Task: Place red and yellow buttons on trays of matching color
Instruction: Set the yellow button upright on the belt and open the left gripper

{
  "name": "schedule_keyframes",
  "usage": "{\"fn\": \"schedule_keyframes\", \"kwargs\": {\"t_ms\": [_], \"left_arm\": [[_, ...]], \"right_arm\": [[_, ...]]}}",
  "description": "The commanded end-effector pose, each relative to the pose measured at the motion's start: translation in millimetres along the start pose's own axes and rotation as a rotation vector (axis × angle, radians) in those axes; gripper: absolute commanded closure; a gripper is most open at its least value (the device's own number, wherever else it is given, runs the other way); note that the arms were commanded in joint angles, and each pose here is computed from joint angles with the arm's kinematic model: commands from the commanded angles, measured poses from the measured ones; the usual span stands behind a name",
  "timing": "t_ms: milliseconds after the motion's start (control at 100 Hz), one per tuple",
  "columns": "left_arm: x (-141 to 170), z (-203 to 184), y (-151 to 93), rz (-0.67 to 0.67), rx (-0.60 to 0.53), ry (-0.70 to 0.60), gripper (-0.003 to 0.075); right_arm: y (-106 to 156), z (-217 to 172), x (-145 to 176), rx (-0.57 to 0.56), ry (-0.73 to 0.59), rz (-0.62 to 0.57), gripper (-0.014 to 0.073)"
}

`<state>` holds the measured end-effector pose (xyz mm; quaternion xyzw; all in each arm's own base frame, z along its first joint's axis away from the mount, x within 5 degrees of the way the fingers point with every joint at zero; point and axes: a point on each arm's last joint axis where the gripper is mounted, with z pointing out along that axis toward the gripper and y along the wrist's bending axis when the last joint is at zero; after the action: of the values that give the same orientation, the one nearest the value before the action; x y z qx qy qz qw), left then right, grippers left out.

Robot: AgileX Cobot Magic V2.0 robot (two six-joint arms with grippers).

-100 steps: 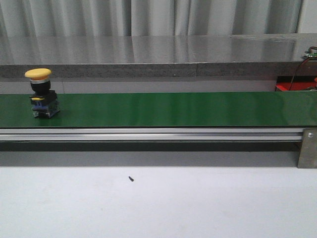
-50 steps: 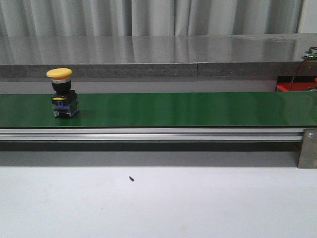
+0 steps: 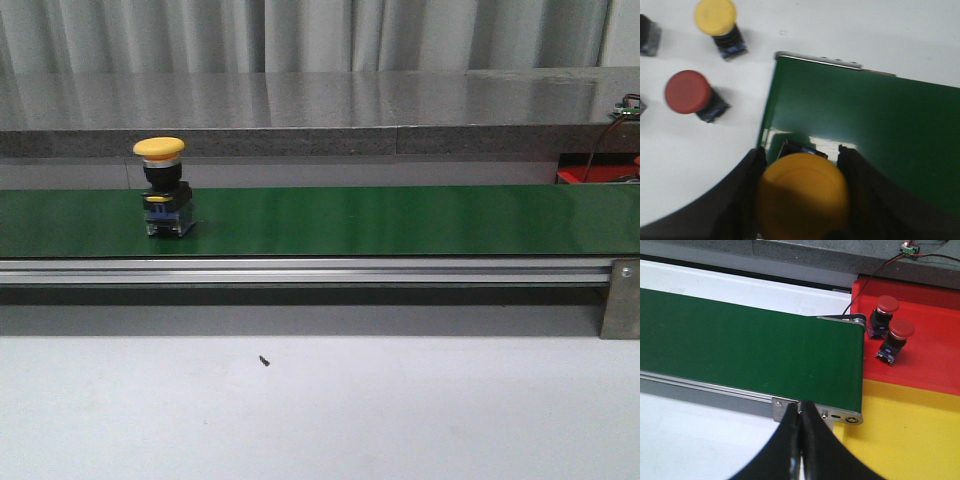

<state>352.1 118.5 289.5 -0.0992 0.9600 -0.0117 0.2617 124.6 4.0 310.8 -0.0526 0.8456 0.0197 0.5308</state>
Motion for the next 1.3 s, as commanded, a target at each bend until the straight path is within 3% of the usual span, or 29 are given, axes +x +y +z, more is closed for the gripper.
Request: {"fn": "schedule_keyframes", "kwargs": {"t_ms": [0,200,340,440,640,700,920,1060,1290], "left_arm": [[-12,-20,-19,0.044,0.021,-0.093,0.0696],[-10,-5,-32,0.074,0.050,-0.038,0.0693],[-8,-1,-32,0.074,0.052,-0.015,0.0636],[-7,-1,-32,0.094,0.056,-0.007,0.0526],[-5,-1,-33,0.091,0.067,0.012,0.0192],[-6,-1,-34,0.083,0.077,0.010,0.0147],[-9,-16,-38,0.089,0.101,-0.051,0.0134],[-14,-48,-54,0.116,0.227,-0.178,0.0135],[-10,-98,-70,0.174,0.343,-0.314,0.0140]], "right_arm": [[-2,-4,-12,0.020,-0.085,0.006,0.0663],[-2,-4,-12,0.020,-0.085,0.006,0.0663],[-2,-4,-12,0.020,-0.085,0.006,0.0663],[-2,-4,-12,0.020,-0.085,0.006,0.0663],[-2,-4,-12,0.020,-0.085,0.006,0.0663],[-2,-4,-12,0.020,-0.085,0.006,0.0663],[-2,-4,-12,0.020,-0.085,0.006,0.0663],[-2,-4,-12,0.020,-0.085,0.006,0.0663],[-2,-4,-12,0.020,-0.085,0.006,0.0663]]}}
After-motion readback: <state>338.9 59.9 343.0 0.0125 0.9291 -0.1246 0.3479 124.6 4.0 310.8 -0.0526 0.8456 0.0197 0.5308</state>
